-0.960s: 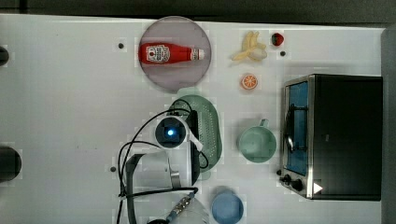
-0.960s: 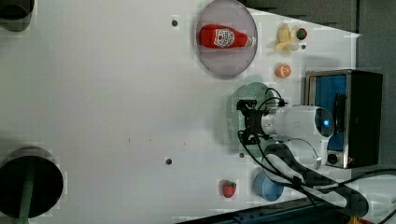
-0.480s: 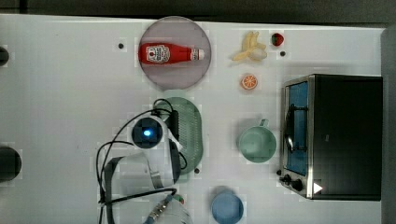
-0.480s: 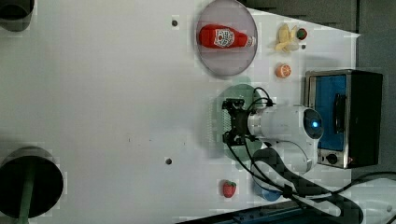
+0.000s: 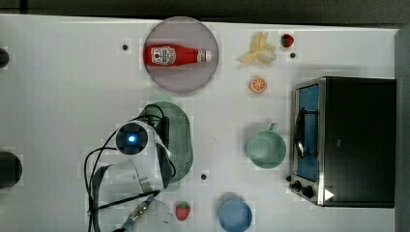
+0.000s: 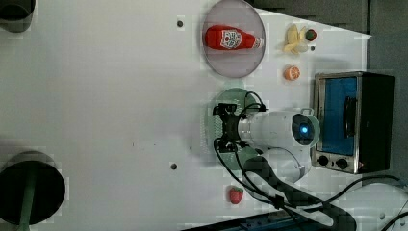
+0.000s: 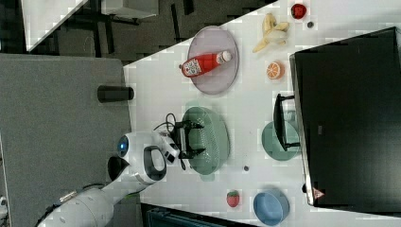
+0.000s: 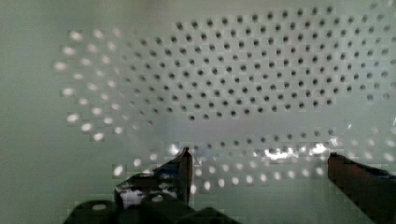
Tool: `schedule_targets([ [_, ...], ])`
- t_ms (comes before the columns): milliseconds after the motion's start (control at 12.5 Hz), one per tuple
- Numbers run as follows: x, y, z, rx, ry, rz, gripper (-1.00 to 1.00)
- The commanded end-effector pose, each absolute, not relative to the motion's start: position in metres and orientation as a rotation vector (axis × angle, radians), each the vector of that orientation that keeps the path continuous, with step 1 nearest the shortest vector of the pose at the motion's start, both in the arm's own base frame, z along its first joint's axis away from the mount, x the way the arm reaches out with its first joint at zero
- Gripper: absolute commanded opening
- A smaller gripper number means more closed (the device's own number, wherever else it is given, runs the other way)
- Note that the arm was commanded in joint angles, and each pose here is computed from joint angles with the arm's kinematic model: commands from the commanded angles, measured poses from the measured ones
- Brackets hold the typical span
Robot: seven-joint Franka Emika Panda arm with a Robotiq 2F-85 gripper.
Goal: Drag strainer right to left.
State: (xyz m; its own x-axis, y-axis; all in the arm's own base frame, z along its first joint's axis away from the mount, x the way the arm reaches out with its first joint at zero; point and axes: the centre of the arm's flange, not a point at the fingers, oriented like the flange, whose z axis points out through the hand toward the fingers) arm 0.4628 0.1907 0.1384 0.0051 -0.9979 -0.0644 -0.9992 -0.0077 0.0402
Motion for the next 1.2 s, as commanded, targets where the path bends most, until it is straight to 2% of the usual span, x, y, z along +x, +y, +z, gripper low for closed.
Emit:
schedule_targets([
  [80,0.468,0.239,0.155,-2.213,2.18,0.117,1.0],
  [1200,0.477,0.372,0.149,-2.11,2.241,0.159,1.0],
])
